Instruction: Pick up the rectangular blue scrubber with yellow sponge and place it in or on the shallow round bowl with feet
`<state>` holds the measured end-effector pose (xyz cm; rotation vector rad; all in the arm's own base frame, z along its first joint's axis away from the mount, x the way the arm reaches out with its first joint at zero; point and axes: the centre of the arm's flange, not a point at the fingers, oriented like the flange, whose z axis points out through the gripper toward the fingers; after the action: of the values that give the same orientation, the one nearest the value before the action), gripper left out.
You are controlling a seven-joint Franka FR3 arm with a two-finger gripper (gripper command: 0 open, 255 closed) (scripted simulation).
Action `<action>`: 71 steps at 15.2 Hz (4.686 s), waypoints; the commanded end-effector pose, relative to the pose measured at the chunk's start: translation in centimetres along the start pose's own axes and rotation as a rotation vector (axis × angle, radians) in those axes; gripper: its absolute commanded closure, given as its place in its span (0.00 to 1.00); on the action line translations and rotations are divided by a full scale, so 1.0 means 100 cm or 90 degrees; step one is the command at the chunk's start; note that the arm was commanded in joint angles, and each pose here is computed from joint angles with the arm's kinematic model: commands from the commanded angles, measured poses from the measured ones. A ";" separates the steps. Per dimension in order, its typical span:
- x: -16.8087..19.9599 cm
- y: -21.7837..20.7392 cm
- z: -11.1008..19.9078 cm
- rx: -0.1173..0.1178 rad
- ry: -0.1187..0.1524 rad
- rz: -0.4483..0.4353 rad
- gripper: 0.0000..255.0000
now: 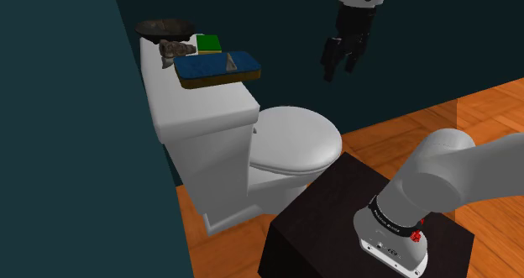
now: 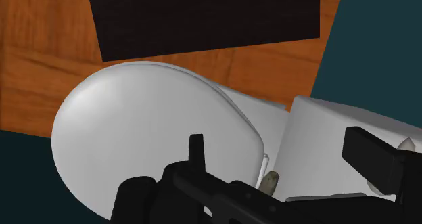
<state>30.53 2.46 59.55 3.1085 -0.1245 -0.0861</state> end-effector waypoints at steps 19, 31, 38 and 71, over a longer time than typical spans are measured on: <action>-0.025 -0.237 0.143 -0.795 0.546 -0.596 0.00; 0.006 -0.224 0.148 -0.795 0.546 -0.596 0.00; 0.006 -0.223 0.148 -0.795 0.546 -0.596 1.00; 0.039 -0.223 0.023 -0.795 0.546 -0.596 1.00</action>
<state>34.72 24.48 56.32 1.5262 0.9524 0.7740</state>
